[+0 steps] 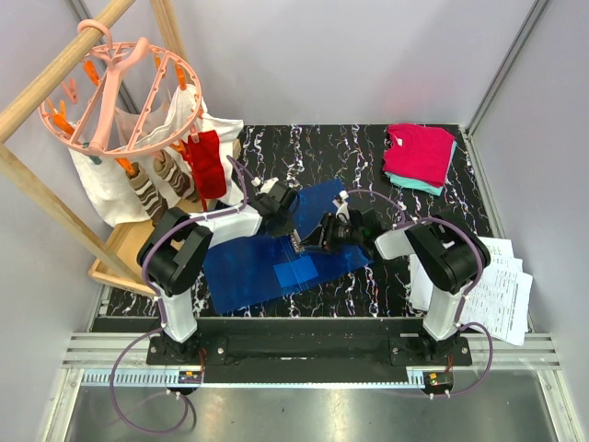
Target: Put the files into the folder
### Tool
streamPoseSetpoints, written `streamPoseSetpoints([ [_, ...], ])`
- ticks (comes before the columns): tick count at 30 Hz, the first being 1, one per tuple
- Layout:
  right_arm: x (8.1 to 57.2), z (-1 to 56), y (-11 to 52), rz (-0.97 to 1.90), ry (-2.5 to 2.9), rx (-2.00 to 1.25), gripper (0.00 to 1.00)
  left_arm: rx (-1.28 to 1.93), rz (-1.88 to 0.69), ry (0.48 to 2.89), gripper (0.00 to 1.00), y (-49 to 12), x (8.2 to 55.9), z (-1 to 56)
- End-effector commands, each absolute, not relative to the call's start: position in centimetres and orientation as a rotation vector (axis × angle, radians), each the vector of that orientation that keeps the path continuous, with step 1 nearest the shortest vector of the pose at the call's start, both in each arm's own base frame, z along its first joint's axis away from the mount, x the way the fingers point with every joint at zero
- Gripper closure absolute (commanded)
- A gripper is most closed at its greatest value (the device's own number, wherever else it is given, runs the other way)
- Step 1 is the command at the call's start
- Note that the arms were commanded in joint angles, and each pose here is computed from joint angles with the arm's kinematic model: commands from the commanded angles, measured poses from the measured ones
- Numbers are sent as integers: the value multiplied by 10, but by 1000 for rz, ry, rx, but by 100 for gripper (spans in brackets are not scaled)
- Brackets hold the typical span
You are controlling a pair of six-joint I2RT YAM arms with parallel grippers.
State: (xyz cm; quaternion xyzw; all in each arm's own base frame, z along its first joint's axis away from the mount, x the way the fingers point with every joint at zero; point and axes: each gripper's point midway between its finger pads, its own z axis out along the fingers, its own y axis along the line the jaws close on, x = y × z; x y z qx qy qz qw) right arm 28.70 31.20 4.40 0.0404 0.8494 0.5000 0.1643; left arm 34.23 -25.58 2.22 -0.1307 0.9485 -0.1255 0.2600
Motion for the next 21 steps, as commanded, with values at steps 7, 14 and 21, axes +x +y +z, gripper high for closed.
streamPoseSetpoints([
  [7, 281, 40, 336, 1541, 2396, 49, 57, -387, -311, 2636, 100, -248, 325, 8],
  [14, 290, 33, 339, 1510, 2404, 12, 68, -376, -320, 2632, 100, -249, 322, 7],
  [21, 293, 33, 341, 1511, 2402, 0, 79, -344, -322, 2629, 100, -249, 320, 6],
])
